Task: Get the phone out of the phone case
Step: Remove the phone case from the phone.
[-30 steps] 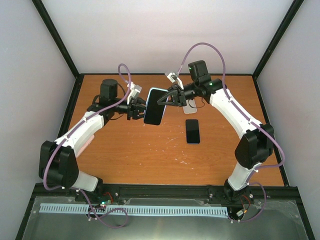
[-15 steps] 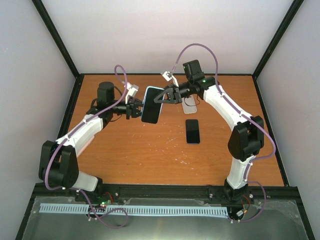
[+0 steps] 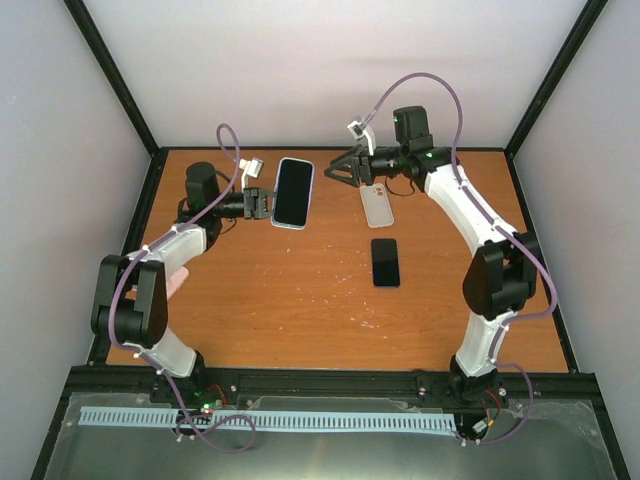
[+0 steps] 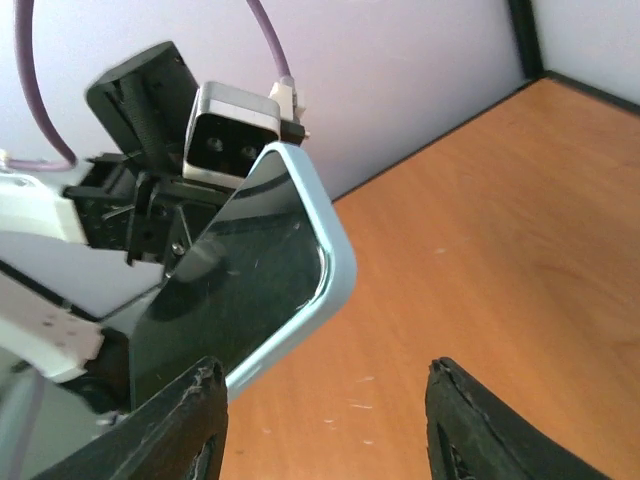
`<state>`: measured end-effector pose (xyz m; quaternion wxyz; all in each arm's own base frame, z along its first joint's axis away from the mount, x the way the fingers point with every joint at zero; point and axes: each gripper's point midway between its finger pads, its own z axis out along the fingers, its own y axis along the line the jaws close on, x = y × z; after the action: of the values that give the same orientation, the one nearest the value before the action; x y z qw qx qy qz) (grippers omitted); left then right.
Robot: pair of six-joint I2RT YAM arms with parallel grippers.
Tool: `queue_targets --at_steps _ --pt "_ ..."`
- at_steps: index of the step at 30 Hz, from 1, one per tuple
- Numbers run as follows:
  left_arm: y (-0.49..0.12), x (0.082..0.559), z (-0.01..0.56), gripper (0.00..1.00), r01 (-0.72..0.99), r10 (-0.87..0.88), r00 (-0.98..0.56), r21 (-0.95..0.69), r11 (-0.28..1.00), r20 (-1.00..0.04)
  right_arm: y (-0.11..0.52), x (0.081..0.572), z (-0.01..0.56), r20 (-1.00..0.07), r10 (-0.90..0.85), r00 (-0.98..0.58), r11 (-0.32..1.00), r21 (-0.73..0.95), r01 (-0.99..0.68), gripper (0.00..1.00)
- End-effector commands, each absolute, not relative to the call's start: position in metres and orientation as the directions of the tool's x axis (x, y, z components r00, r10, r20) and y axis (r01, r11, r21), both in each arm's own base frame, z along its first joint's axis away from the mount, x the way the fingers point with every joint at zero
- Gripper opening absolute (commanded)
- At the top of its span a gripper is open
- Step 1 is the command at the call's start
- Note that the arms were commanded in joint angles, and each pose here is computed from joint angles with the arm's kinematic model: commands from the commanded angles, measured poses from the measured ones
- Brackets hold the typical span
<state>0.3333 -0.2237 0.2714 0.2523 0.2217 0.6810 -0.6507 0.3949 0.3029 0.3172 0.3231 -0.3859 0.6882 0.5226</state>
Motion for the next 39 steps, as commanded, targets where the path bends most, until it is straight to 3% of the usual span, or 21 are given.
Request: queue_targets --at_steps 1,7,18,28,39 --pt "-0.220 0.345 0.286 0.01 0.572 -0.043 -0.819 -0.820 0.033 -0.573 0.291 0.401 0.349 -0.944 -0.168 -0.284 0.328 0.218 -0.919 0.57" --pt "-0.214 0.372 0.271 0.01 0.434 -0.112 -0.889 -0.895 0.108 -0.444 0.296 0.396 0.342 -0.937 -0.343 -0.058 0.444 -0.108 -0.890 0.60" --pt "-0.206 0.396 0.243 0.01 0.172 -0.249 -0.945 -0.970 0.174 -0.212 0.349 0.340 0.327 -0.819 -0.529 0.222 0.300 -0.425 -0.854 0.59" --pt "-0.205 0.398 0.234 0.01 0.002 -0.296 -0.954 -0.992 0.125 -0.040 0.379 0.334 0.297 -0.716 -0.634 0.293 0.246 -0.546 -0.801 0.56" --pt "-0.205 0.395 0.232 0.01 -0.054 -0.296 -0.955 -0.994 0.099 0.022 0.386 0.348 0.269 -0.655 -0.693 0.300 0.223 -0.591 -0.775 0.54"
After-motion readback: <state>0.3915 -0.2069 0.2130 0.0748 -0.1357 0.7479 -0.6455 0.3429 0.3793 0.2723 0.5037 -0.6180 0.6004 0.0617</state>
